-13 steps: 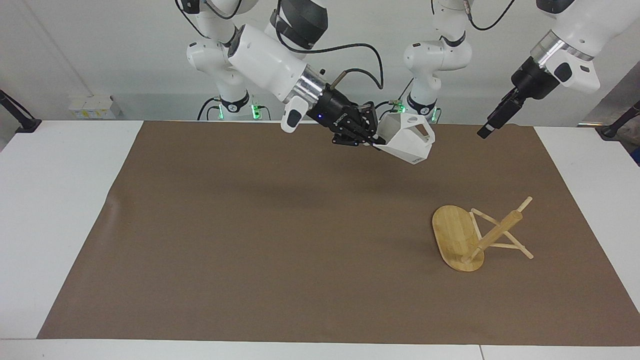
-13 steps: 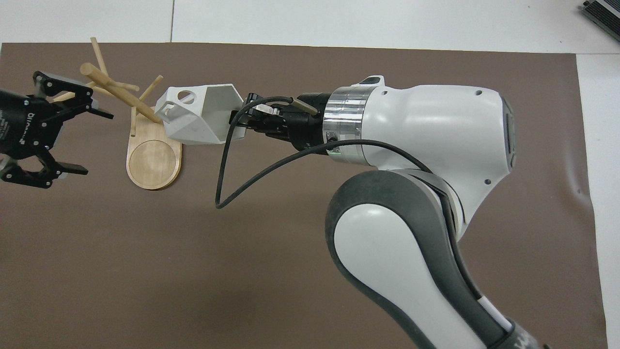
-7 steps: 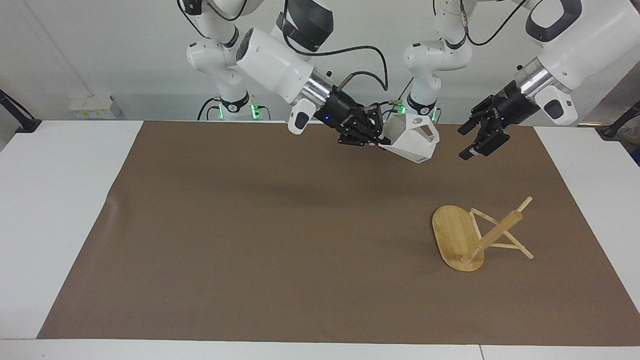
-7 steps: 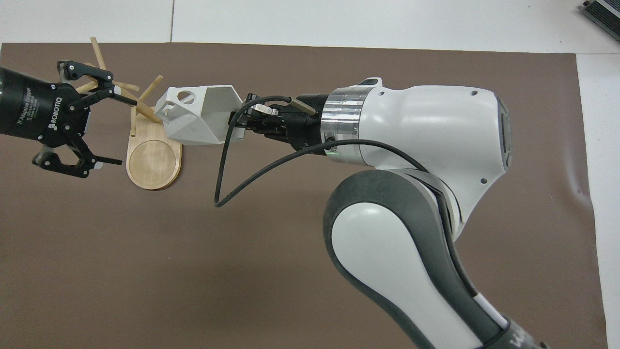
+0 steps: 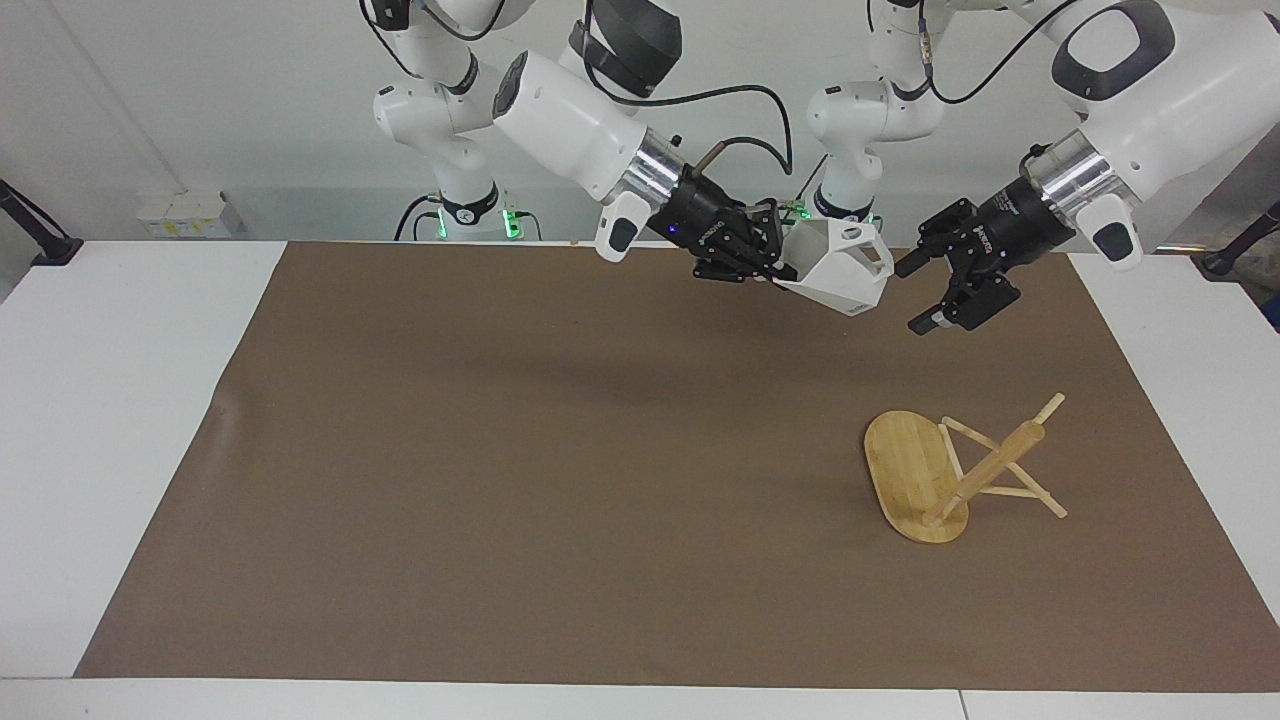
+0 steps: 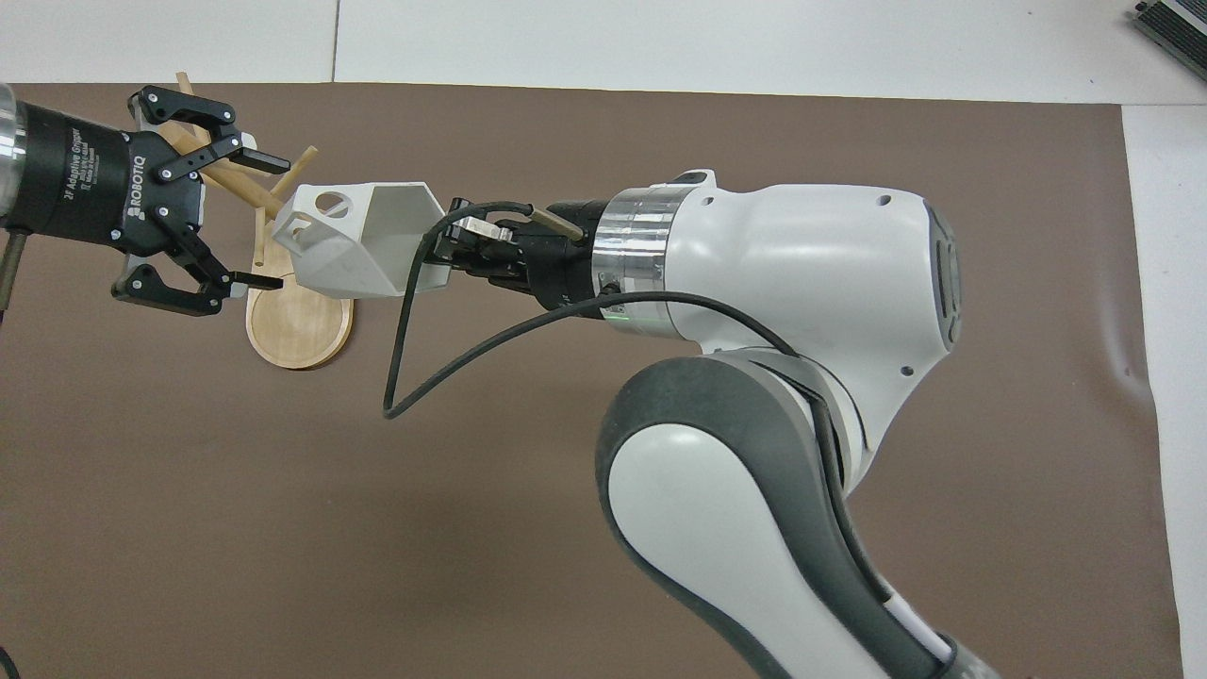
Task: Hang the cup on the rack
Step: 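Grasp the mug with the left gripper from the right gripper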
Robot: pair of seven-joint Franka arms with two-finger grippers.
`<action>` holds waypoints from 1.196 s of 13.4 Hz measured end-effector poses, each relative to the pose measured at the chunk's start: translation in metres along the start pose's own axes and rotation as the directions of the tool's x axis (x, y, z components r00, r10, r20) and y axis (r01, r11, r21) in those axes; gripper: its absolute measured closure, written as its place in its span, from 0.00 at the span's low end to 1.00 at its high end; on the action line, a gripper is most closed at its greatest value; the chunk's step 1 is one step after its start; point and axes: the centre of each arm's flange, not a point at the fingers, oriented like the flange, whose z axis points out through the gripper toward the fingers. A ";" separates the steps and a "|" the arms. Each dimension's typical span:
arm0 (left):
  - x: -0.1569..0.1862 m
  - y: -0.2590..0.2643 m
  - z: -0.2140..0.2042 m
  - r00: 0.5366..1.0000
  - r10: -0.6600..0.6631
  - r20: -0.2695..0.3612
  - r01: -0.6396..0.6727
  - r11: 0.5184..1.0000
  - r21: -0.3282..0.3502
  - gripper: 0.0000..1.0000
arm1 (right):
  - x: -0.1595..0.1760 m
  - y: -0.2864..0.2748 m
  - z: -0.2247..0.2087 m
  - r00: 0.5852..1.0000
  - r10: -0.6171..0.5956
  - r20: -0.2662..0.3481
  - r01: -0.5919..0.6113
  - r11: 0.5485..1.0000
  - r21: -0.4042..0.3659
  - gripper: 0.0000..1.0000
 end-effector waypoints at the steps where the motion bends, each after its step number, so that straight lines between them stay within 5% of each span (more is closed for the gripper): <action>1: -0.001 0.000 0.002 1.000 -0.021 0.001 0.021 1.000 0.006 0.00 | 0.000 0.000 0.000 1.000 0.000 0.000 0.000 1.000 0.000 0.95; 14: -0.021 -0.012 0.028 0.997 -0.072 0.006 0.071 0.994 0.088 0.00 | 0.001 0.001 0.000 1.000 0.001 -0.002 -0.001 1.000 -0.001 0.95; 16: -0.027 -0.014 0.027 0.997 -0.075 0.008 0.074 0.993 0.087 0.09 | 0.001 0.001 -0.001 1.000 0.002 -0.002 -0.002 1.000 -0.001 0.95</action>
